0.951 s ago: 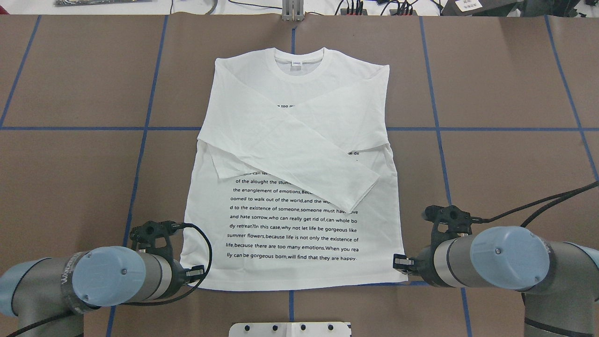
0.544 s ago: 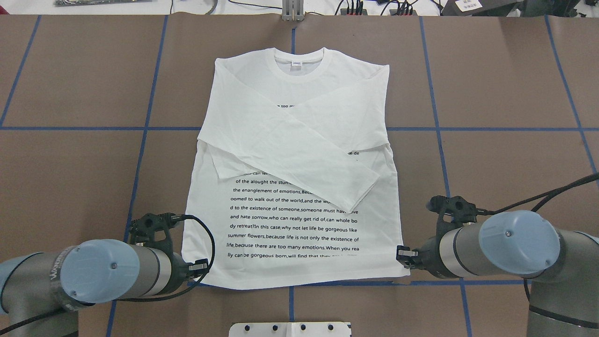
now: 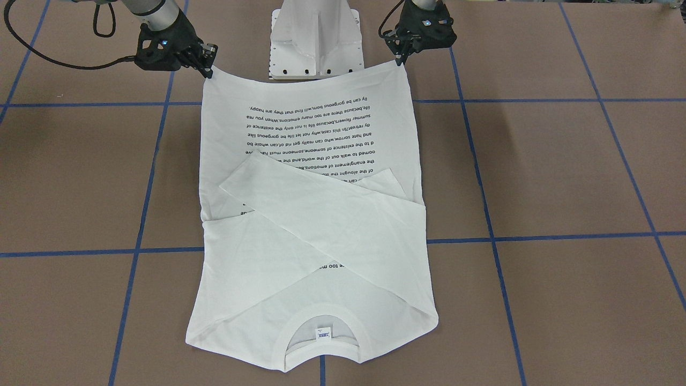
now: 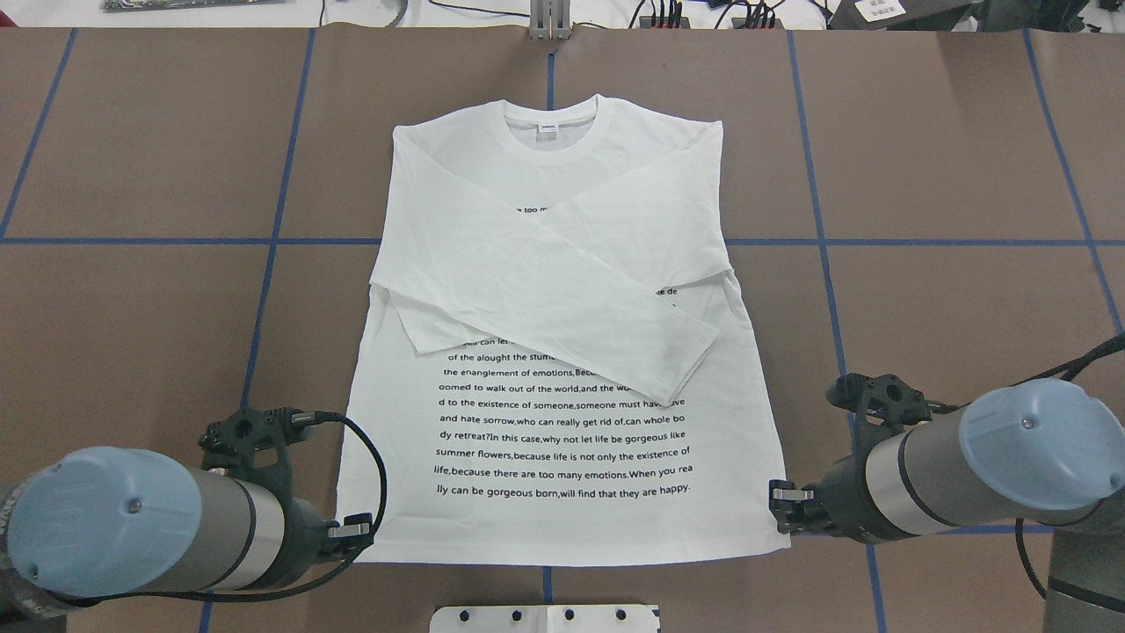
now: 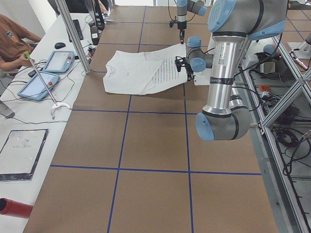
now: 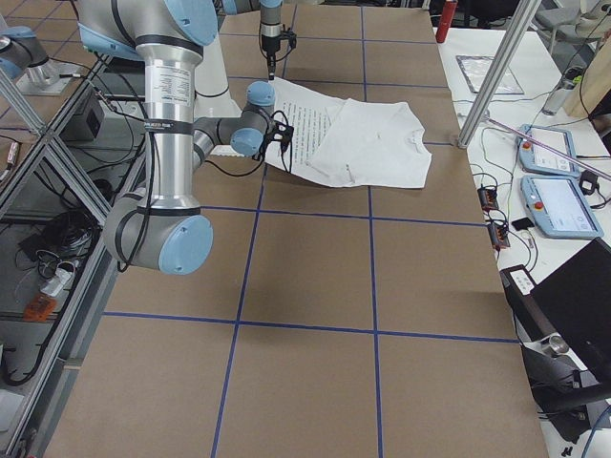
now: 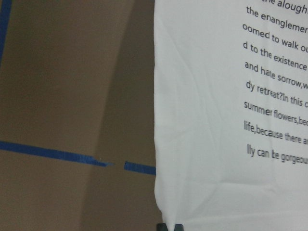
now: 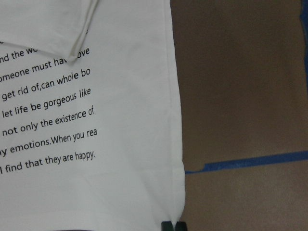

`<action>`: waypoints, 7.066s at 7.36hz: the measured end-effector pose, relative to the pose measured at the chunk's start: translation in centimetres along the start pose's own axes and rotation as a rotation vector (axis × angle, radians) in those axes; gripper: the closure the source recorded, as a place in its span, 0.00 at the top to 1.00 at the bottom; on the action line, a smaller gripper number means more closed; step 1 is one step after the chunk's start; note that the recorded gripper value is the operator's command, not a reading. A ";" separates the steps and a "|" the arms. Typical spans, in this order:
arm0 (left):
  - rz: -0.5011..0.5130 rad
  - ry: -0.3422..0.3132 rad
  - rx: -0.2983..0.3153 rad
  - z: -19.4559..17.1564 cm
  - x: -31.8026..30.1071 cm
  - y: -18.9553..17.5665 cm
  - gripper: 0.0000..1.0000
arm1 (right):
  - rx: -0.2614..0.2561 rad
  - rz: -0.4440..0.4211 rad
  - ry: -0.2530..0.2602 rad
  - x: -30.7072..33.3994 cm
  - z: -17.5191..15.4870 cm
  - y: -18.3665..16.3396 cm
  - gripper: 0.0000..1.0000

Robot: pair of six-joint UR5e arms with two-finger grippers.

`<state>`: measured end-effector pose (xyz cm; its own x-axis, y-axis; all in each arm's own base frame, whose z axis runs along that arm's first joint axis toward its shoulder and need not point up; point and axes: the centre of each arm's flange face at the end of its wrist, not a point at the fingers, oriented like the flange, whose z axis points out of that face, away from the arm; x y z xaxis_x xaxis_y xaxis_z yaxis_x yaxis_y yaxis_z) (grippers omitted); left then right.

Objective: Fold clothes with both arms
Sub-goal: 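Carry the hem with both grippers up over the shirt toward the collar, then lower the hem at the collar and open both grippers, then move the right gripper down to the folded shirt's side edge nearest it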

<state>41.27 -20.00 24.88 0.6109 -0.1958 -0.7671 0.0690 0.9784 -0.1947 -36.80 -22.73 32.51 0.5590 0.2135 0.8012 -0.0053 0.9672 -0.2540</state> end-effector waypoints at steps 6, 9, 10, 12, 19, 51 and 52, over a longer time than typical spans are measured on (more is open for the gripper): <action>-0.111 0.004 -0.125 -6.0 0.5 4.2 0.00 | -0.170 0.005 -0.071 -1.9 -2.9 -0.2 0.00; -0.101 0.012 0.010 -7.5 -0.1 -5.0 0.00 | -0.012 0.033 -0.140 -3.4 -6.1 -8.7 0.00; -0.104 0.005 0.037 -7.3 0.2 -7.8 0.00 | 0.029 0.042 -0.164 -3.9 -7.7 -11.0 0.00; -0.122 -0.006 0.080 -7.8 0.4 -13.8 0.00 | 0.080 0.060 -0.192 -5.5 -9.4 -14.4 0.00; -0.200 -0.027 0.190 -7.5 2.5 -29.3 0.00 | 0.198 0.040 -0.168 -9.7 -9.7 -26.5 0.00; -0.271 0.057 0.265 -2.0 2.5 -37.1 0.99 | 0.193 0.003 -0.111 -6.6 1.1 -26.4 1.00; -0.289 0.060 0.272 -2.6 2.9 -36.6 0.99 | 0.185 0.002 -0.090 -5.0 2.4 -24.5 1.00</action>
<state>38.48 -56.57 28.20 0.4894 -0.4614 -0.7400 0.4424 0.8626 -0.2453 -41.47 -47.10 36.06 0.4829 0.2185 0.8480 -0.1627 0.9739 -0.1583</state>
